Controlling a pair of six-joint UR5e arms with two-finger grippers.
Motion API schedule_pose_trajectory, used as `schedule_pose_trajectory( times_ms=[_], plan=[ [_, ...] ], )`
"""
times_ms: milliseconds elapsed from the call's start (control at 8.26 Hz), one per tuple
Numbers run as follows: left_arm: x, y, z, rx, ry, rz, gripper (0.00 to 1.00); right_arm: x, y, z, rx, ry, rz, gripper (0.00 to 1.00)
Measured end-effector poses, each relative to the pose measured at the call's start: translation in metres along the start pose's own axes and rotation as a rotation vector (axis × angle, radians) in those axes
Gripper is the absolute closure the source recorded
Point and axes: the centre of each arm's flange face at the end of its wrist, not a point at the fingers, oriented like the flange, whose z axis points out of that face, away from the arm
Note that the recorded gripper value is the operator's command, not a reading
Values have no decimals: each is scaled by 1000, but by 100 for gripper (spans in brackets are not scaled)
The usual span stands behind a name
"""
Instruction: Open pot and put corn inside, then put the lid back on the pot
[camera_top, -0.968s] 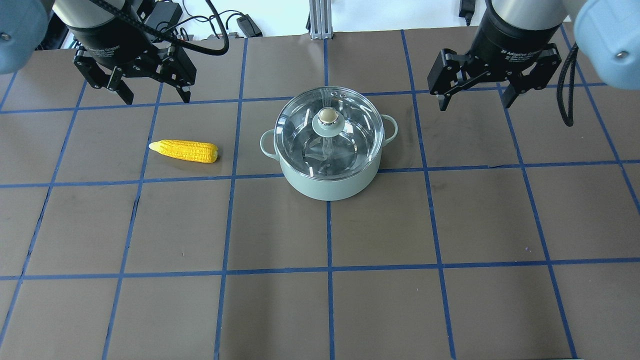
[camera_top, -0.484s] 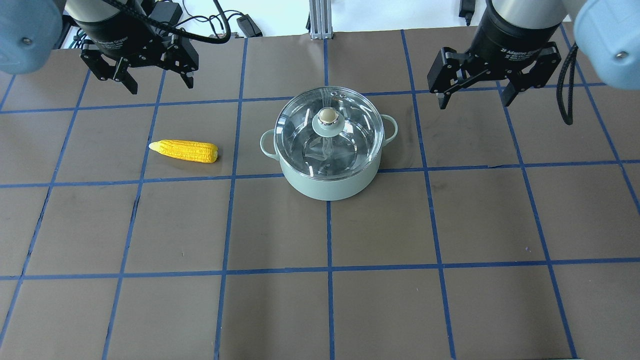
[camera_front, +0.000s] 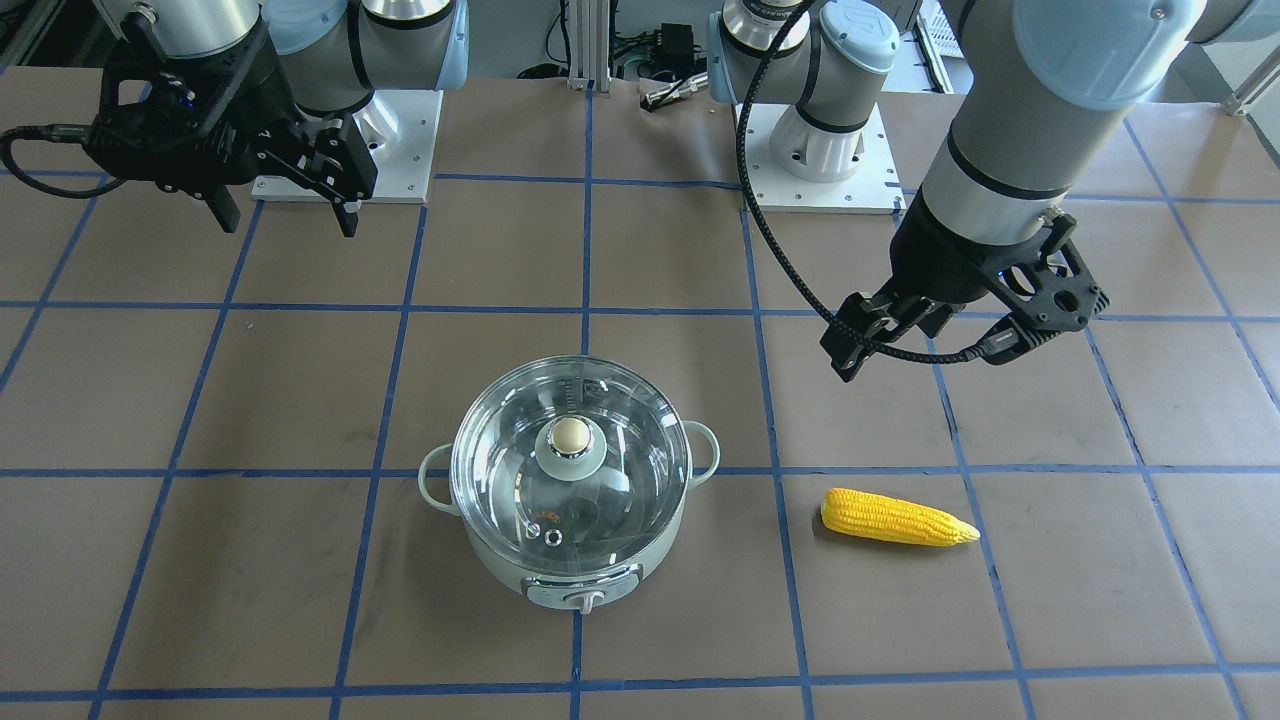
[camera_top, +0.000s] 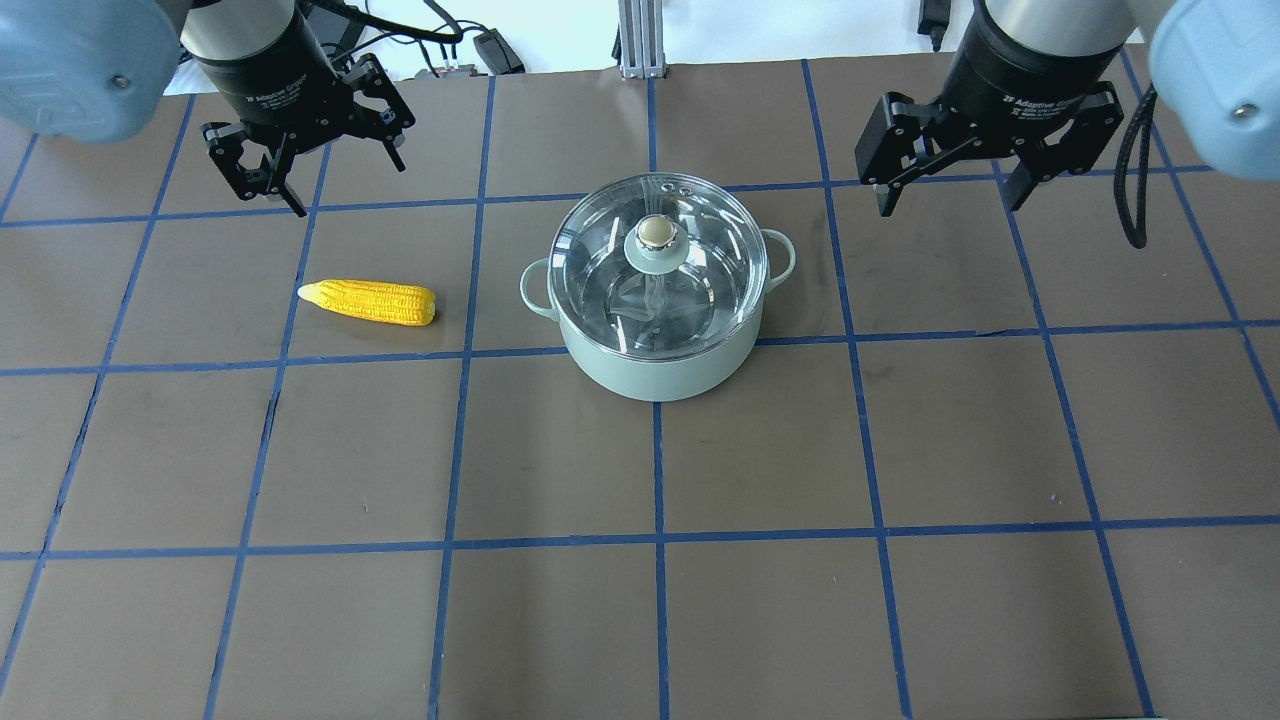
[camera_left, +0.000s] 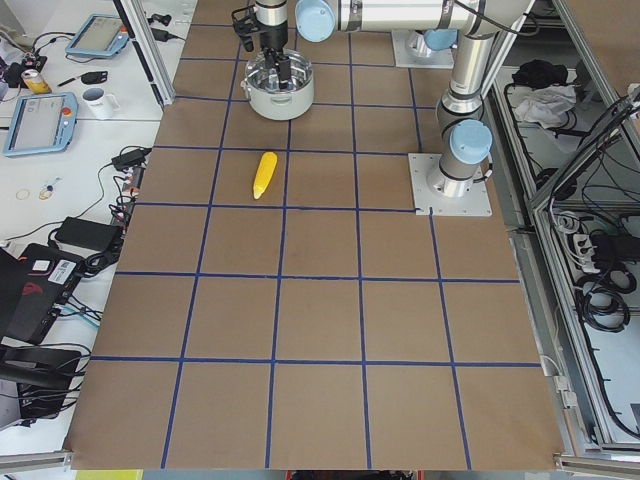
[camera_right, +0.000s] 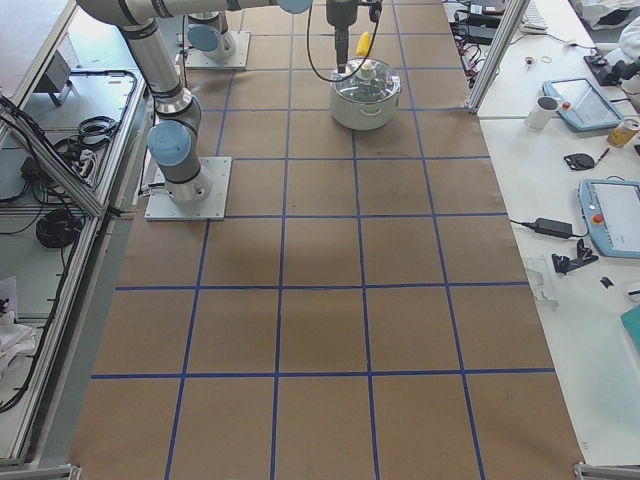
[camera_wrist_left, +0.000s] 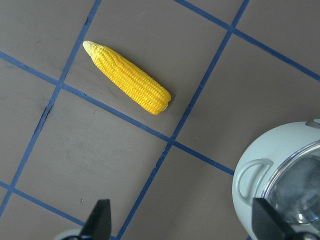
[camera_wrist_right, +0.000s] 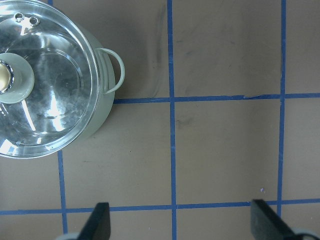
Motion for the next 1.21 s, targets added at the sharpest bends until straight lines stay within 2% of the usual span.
schedule_pose_trajectory(
  times_ms=[121, 363, 968, 1210],
  plan=[
    [-1, -5, 6, -7, -4, -43, 0, 0, 1, -1, 2, 2, -1, 0],
    [-8, -26, 29, -35, -27, -197, 0, 1, 1, -2, 4, 4, 0, 0],
    [-27, -96, 129, -109, -88, -556, 0, 1, 0, -1, 9, 5, 3, 0],
    [-37, -118, 166, -125, -99, -661, 0, 1, 0, -1, 8, 6, 8, 0]
  ],
)
